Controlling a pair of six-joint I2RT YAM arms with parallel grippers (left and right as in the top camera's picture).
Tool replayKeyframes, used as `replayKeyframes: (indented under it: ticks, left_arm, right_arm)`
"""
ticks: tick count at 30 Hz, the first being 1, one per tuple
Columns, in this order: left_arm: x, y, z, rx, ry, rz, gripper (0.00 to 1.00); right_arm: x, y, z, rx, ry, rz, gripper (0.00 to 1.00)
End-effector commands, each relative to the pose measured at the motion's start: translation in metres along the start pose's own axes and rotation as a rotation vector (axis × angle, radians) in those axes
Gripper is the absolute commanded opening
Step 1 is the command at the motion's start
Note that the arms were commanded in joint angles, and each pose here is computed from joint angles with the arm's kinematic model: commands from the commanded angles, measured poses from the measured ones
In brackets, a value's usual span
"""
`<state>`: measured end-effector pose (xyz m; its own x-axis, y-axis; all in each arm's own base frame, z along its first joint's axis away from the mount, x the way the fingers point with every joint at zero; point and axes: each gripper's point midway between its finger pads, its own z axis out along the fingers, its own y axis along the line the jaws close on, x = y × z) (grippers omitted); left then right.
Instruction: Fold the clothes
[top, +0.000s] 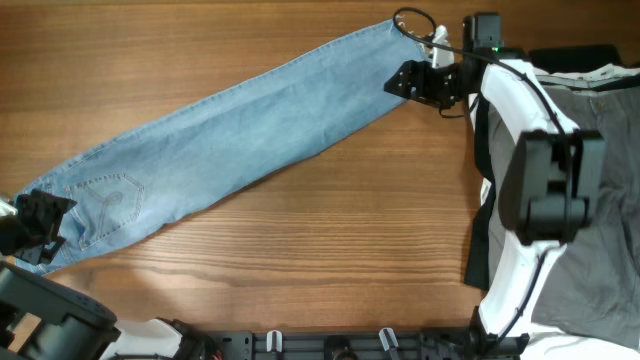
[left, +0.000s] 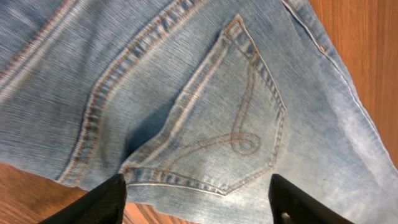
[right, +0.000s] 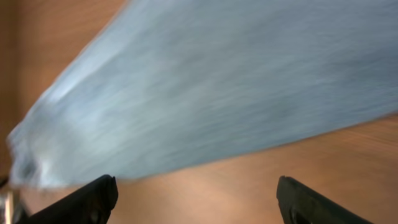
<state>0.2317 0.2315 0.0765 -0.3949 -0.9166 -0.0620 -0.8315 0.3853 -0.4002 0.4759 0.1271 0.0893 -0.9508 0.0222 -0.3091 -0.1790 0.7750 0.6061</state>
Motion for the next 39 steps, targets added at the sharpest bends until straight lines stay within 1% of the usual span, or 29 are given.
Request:
replayKeyframes:
  ticks: [1,2,3,6,7,9,10,12,14,17,20,22,23,24,26,27,28,29,30,32,33,35,37,39]
  left_arm:
    - [-0.002,-0.017,-0.015,0.058,-0.027,0.036,0.71]
    - [-0.002,-0.021,-0.018,0.070,-0.035,0.041,0.71]
    - [-0.004,-0.030,-0.027,0.105,-0.054,0.054,0.71]
    - [-0.006,-0.051,-0.056,0.173,-0.124,0.093,0.70]
    - [-0.004,-0.056,-0.065,0.182,-0.144,0.104,0.70]
    - [-0.001,-0.065,-0.085,0.193,-0.204,0.141,0.70]
    - [0.002,-0.072,-0.094,0.201,-0.232,0.165,0.70]
    - [0.007,-0.081,-0.101,0.211,-0.252,0.200,0.71]
    - [0.016,-0.093,-0.097,0.221,-0.228,0.238,0.73]
    - [0.023,-0.104,-0.093,0.229,-0.208,0.272,0.73]
    - [0.026,-0.107,-0.092,0.228,-0.202,0.285,0.73]
    - [0.025,-0.107,-0.092,0.228,-0.203,0.285,0.73]
    - [0.026,-0.107,-0.092,0.229,-0.202,0.285,0.73]
    - [0.026,-0.107,-0.092,0.229,-0.202,0.285,0.73]
    - [0.025,-0.107,-0.092,0.229,-0.203,0.285,0.73]
    - [0.025,-0.107,-0.092,0.229,-0.204,0.286,0.73]
    - [0.025,-0.107,-0.092,0.229,-0.205,0.287,0.73]
    - [0.025,-0.107,-0.092,0.229,-0.205,0.287,0.73]
    - [0.025,-0.107,-0.092,0.229,-0.205,0.287,0.73]
    - [0.024,-0.105,-0.091,0.213,-0.211,0.285,0.73]
    - [0.023,-0.104,-0.091,0.212,-0.211,0.285,0.73]
    - [0.024,-0.104,-0.091,0.211,-0.210,0.284,0.73]
    - [0.024,-0.104,-0.091,0.211,-0.209,0.284,0.73]
    - [0.024,-0.104,-0.091,0.211,-0.209,0.284,0.73]
  right_arm:
    - [0.029,0.077,-0.004,-0.082,0.091,-0.083,0.90]
    - [0.045,0.087,0.006,-0.084,0.150,-0.054,0.93]
    - [0.064,0.099,0.020,-0.087,0.216,-0.033,0.94]
    - [0.105,0.130,0.058,-0.084,0.337,0.041,0.93]
    - [0.119,0.143,0.071,-0.084,0.370,0.044,0.90]
    - [0.144,0.168,0.094,-0.085,0.424,0.056,0.87]
    - [0.159,0.183,0.108,-0.072,0.447,0.073,0.82]
    - [0.177,0.203,0.130,-0.046,0.456,0.105,0.82]
    - [0.194,0.239,0.153,-0.100,0.441,0.059,0.82]
    - [0.211,0.248,0.174,-0.050,0.428,0.129,0.80]
    - [0.227,0.256,0.203,-0.060,0.439,0.213,0.80]
    - [0.228,0.265,0.216,-0.113,0.433,0.218,0.79]
    - [0.227,0.268,0.225,-0.133,0.422,0.244,0.78]
    - [0.225,0.270,0.234,-0.138,0.400,0.281,0.72]
    - [0.218,0.267,0.253,-0.140,0.333,0.323,0.68]
    - [0.215,0.263,0.261,-0.139,0.303,0.317,0.59]
    - [0.214,0.260,0.265,-0.135,0.289,0.310,0.44]
    - [0.211,0.257,0.266,-0.140,0.279,0.263,0.17]
    - [0.205,0.257,0.262,-0.169,0.279,0.180,0.04]
    - [0.183,0.255,0.241,-0.207,0.270,0.048,0.04]
    - [0.169,0.251,0.219,-0.202,0.294,0.042,0.04]
    - [0.154,0.246,0.183,-0.203,0.354,0.110,0.04]
    - [0.135,0.247,0.144,-0.275,0.393,0.185,0.04]
    - [0.116,0.248,0.130,-0.325,0.384,0.256,0.04]
